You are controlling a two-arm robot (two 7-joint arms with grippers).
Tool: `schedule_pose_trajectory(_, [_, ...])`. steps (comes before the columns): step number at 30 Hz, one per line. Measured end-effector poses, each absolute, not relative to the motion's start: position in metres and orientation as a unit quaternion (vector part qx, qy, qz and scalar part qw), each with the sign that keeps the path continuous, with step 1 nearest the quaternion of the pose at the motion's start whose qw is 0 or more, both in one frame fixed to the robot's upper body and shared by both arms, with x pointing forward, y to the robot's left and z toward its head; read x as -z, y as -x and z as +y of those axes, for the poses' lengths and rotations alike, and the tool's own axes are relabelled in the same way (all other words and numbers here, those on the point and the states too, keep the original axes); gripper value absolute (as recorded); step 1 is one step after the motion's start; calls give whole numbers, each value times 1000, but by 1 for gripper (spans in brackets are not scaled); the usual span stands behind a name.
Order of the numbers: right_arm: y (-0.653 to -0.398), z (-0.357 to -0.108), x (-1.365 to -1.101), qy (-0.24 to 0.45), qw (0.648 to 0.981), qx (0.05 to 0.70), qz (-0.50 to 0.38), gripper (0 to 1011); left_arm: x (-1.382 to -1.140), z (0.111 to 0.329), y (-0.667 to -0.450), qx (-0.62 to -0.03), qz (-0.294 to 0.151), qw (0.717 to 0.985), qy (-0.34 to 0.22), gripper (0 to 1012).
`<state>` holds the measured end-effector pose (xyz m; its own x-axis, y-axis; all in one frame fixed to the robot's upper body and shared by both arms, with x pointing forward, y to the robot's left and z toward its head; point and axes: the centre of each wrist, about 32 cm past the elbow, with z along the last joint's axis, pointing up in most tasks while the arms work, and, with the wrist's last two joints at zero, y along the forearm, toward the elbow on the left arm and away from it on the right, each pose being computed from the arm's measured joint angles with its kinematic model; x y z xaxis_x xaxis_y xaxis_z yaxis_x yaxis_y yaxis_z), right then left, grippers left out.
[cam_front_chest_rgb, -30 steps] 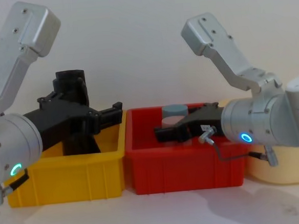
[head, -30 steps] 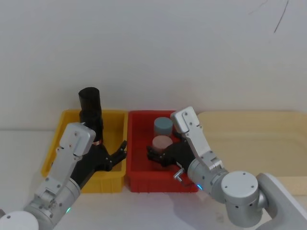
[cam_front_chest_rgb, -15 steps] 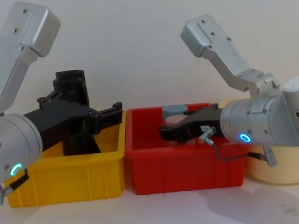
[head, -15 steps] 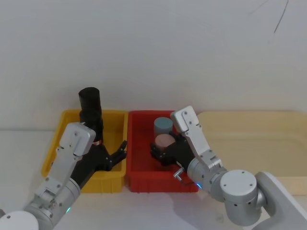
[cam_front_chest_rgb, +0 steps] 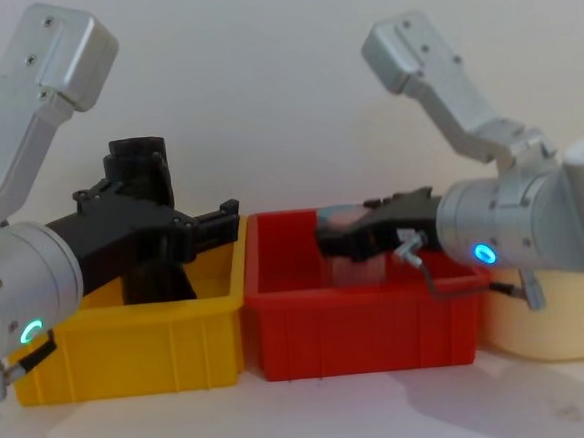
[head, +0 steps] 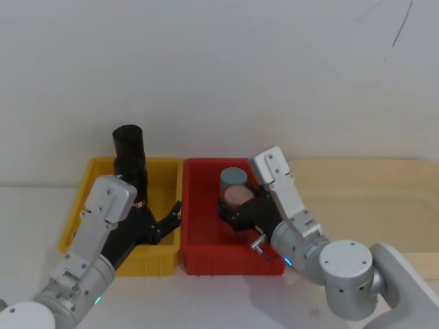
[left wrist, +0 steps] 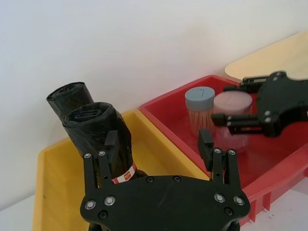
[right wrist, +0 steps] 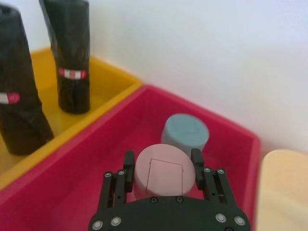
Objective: Pick up the garbage bag with the one hand and transfer it to the other hand.
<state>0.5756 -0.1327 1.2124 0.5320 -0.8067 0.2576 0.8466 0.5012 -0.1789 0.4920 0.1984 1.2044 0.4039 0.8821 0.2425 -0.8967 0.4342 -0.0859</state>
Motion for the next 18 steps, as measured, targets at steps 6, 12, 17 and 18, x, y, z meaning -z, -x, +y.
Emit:
schedule_pose_trajectory(6, [-573, -139, -1224, 120, 862, 486, -83, 693, -1204, 198, -492, -531, -126, 837, -29, 1001])
schedule_pose_trajectory(12, [-570, -153, -1248, 81, 854, 503, -106, 694, -1204, 198, -492, -531, -126, 837, -29, 1001])
schedule_pose_trajectory(17, [-568, -167, -1268, 54, 843, 520, -122, 693, -1204, 198, -492, -531, -126, 837, -29, 1001])
schedule_pose_trajectory(18, [-568, -170, -1272, 48, 841, 524, -126, 693, -1204, 198, -492, -531, -126, 837, -29, 1001])
